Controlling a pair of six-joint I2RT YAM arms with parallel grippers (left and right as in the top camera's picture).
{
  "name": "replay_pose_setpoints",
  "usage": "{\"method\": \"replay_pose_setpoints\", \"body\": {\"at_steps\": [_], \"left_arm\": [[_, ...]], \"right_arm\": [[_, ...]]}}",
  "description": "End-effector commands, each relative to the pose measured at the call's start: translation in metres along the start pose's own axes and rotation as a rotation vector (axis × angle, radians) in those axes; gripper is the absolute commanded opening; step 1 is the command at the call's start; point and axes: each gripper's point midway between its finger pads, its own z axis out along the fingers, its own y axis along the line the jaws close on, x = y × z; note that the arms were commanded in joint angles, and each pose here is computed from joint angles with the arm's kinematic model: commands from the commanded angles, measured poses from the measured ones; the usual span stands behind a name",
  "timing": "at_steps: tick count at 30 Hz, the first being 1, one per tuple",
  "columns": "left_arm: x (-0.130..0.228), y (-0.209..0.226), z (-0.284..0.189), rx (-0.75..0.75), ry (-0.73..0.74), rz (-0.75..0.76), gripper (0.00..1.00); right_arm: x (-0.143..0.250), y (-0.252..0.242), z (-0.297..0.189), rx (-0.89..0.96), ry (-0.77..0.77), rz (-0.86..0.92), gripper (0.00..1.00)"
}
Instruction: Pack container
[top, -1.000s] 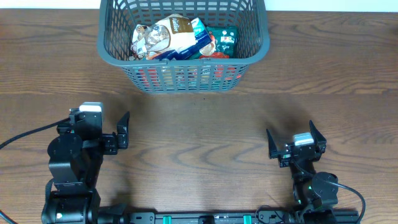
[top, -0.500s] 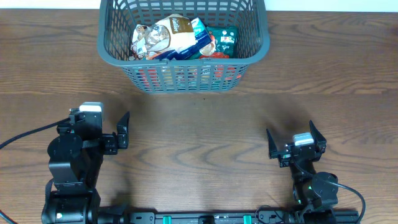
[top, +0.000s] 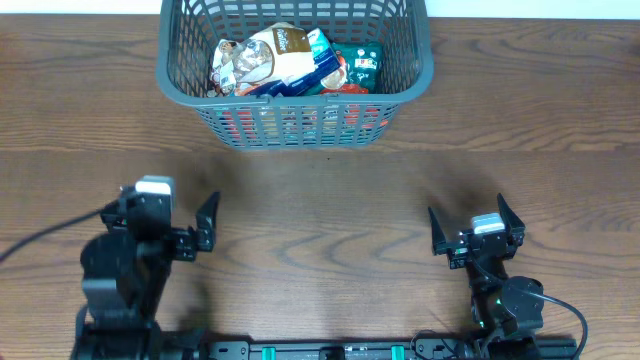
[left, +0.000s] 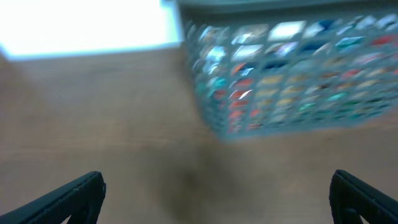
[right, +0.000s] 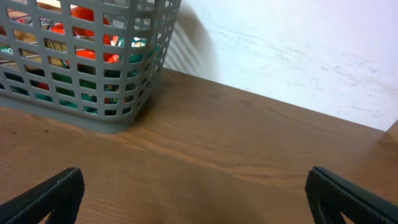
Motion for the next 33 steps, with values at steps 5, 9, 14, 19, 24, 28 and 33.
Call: {"method": "replay_pose_setpoints", "body": {"at_steps": [5,9,14,19,24,28,33], "left_arm": [[0.009,-0.015,0.008,0.059,-0.276,0.042,0.99],[0.024,-0.016,0.014,0.053,-0.374,0.052,0.99],[0.047,-0.017,0.024,0.057,-0.381,0.053,0.99],[0.064,-0.024,0.032,0.081,-0.34,0.077,0.99],[0.089,-0.028,0.039,0.102,-0.238,0.093,0.99],[0.089,-0.028,0.039,0.095,-0.241,0.143,0.99],[0.089,-0.028,0.039,0.093,-0.241,0.153,0.99]], "right_arm": [[0.002,-0.001,0.0,0.008,0.0,-0.002,0.99],[0.002,-0.001,0.0,0.008,0.0,-0.002,0.99],[0.002,-0.001,0.0,0.008,0.0,-0.002,0.99],[0.002,-0.001,0.0,0.008,0.0,-0.002,0.99],[0.002,-0.001,0.0,0.008,0.0,-0.002,0.99],[0.002,-0.001,0.0,0.008,0.0,-0.002,0.99],[0.002,-0.001,0.0,0.008,0.0,-0.002,0.99]]}}
